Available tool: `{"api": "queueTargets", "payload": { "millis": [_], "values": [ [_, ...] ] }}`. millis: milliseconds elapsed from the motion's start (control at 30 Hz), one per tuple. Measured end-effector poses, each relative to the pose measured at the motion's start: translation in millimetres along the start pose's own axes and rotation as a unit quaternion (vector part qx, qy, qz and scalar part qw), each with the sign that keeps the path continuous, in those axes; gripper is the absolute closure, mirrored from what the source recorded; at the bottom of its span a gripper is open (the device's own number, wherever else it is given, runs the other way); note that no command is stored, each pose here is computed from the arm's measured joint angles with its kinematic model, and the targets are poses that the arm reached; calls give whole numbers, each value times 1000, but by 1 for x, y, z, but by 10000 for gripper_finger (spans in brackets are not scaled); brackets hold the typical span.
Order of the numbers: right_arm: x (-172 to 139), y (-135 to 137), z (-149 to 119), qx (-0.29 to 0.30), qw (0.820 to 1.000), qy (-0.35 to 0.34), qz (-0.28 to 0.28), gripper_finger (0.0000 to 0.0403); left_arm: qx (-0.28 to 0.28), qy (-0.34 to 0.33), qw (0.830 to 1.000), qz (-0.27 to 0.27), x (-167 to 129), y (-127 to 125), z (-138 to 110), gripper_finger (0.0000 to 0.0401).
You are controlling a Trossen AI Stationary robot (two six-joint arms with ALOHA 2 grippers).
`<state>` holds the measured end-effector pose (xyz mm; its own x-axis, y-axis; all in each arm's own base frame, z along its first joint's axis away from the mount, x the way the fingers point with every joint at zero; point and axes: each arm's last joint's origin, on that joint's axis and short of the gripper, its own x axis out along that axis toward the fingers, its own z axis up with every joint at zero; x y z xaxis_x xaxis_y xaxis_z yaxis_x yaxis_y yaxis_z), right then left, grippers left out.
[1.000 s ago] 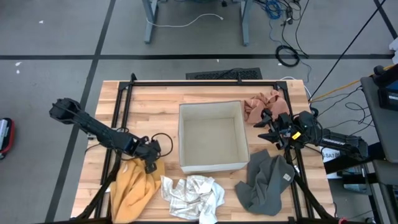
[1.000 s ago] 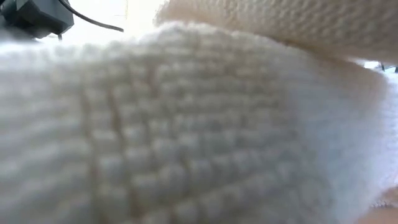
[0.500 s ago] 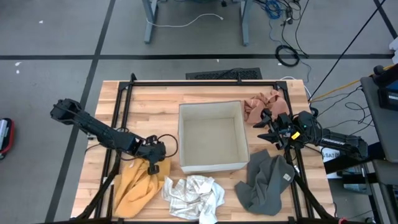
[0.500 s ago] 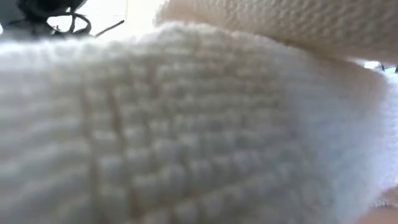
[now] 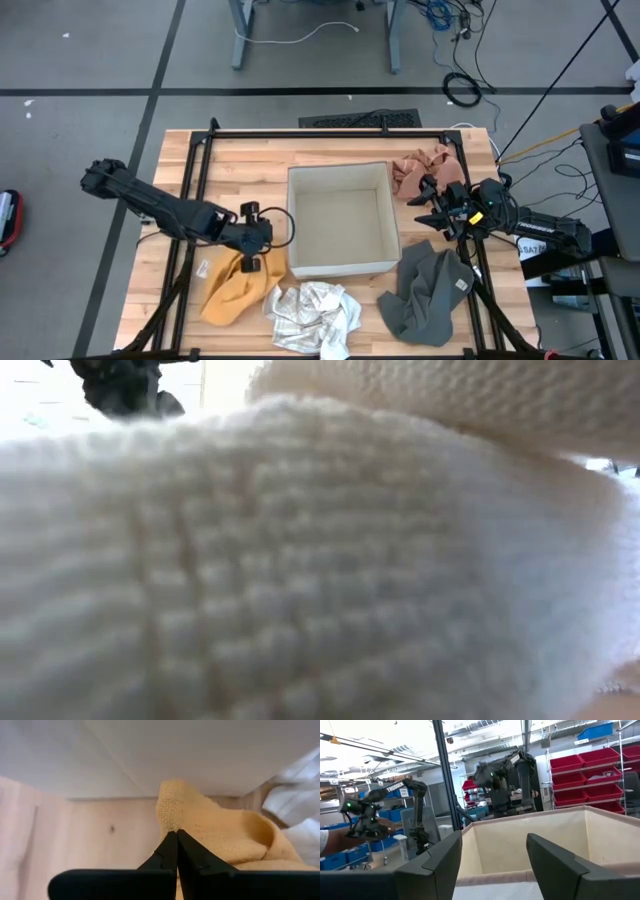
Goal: Fold towel
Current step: Fold the yellow towel, then adjust the laundry bin
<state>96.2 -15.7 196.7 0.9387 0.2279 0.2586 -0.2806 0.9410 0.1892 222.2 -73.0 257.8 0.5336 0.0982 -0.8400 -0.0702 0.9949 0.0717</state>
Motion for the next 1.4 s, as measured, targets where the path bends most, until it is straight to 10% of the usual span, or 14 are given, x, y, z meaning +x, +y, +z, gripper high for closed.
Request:
{"api": "queueTargets", "payload": {
  "millis": [833,1400],
  "values": [
    [-4,-1,-26,106,981,147,66,190,-111,131,985,33,30,12,-38,375],
    [-3,-2,-32,120,981,154,6,190,-45,-87,995,31,29,6,2,268]
  ]
}}
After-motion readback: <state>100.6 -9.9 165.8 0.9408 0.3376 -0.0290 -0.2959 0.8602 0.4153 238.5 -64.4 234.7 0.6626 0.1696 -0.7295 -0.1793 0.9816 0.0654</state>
